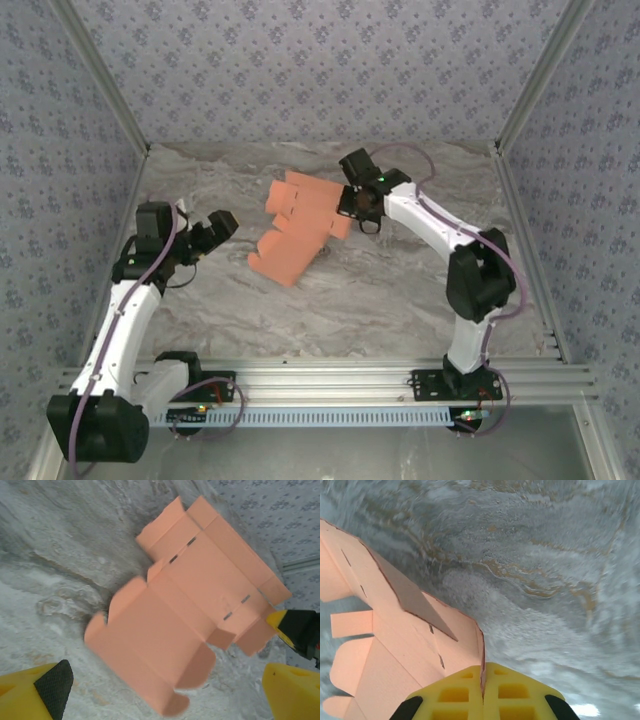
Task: Fold the paper box
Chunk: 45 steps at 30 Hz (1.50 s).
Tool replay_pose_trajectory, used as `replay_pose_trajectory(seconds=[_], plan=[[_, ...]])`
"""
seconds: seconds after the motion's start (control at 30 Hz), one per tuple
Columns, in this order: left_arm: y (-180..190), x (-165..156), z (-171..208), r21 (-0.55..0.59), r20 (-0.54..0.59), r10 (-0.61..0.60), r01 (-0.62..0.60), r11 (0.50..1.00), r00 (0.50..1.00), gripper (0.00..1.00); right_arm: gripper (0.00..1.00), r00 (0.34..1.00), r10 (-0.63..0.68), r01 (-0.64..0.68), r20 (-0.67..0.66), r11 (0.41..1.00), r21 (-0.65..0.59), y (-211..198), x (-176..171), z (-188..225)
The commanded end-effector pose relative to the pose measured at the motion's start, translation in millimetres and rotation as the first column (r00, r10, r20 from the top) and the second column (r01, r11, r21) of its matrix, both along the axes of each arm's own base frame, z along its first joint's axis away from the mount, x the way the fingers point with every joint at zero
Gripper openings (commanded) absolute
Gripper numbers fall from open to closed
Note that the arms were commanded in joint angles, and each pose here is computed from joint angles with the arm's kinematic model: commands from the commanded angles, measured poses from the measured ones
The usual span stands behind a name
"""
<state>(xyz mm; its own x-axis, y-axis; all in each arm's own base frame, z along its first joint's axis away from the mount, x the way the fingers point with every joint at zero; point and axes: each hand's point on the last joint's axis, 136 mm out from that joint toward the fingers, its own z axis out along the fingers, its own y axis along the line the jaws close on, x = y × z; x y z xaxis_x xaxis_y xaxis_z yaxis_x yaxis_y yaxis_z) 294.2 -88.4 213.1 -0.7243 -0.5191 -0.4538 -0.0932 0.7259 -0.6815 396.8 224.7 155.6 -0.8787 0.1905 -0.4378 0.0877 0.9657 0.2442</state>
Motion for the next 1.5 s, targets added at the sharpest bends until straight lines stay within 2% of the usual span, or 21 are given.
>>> replay_pose_trajectory(seconds=[0.0, 0.17, 0.27, 0.43, 0.53, 0.7, 0.8, 0.93, 1.07, 1.17, 1.33, 1.47], plan=[[-23, 11, 7, -0.024, 0.065, -0.097, 0.099, 0.995, 0.993, 0.99, 0.0, 0.956, 0.295, -0.286, 0.004, 0.931, -0.228, -28, -25, 10], [-51, 19, -34, 0.036, 0.013, -0.171, 0.171, 0.985, 0.985, 0.99, 0.0, 0.872, 0.49, -0.477, 0.002, 0.849, -0.225, -32, -49, 19], [-61, 25, -63, 0.131, -0.003, -0.146, 0.145, 0.981, 0.989, 0.99, 0.0, 0.855, 0.519, -0.505, 0.008, 0.835, -0.218, -37, -57, 19], [-71, 29, -100, 0.271, 0.085, -0.217, 0.187, 0.944, 0.972, 0.99, 0.0, 0.859, 0.511, -0.489, 0.044, 0.842, -0.229, -54, -60, 22], [-77, 30, -111, 0.273, 0.147, -0.235, 0.189, 0.943, 0.961, 0.99, 0.0, 0.832, 0.548, -0.522, 0.09, 0.827, -0.208, -54, -62, 24], [-100, 33, -107, 0.235, 0.18, -0.339, 0.295, 0.926, 0.923, 0.99, 0.0, 0.738, 0.656, -0.632, 0.159, 0.754, -0.181, -45, -73, 23], [-117, 30, -104, 0.197, 0.201, -0.419, 0.383, 0.903, 0.885, 0.98, 0.0, 0.726, 0.66, -0.641, 0.192, 0.751, -0.157, -44, -75, 25], [-110, 34, -105, 0.226, 0.175, -0.398, 0.356, 0.907, 0.901, 0.93, 0.0, 0.74, 0.645, -0.63, 0.191, 0.764, -0.139, -50, -73, 29], [-127, 24, -98, 0.195, 0.219, -0.488, 0.453, 0.87, 0.845, 0.91, 0.0, 0.743, 0.638, -0.628, 0.203, 0.769, -0.123, -53, -75, 34], [-131, 21, -95, 0.183, 0.228, -0.512, 0.48, 0.858, 0.828, 0.8, 0.0, 0.74, 0.631, -0.629, 0.234, 0.772, -0.09, -54, -76, 42], [-130, 20, -88, 0.216, 0.261, -0.5, 0.455, 0.864, 0.826, 0.77, 0.0, 0.737, 0.609, -0.622, 0.294, 0.781, -0.059, -59, -76, 61], [-130, 23, -89, 0.235, 0.259, -0.504, 0.453, 0.86, 0.824, 0.62, 0.0, 0.699, 0.643, -0.663, 0.312, 0.746, -0.053, -54, -81, 62]])
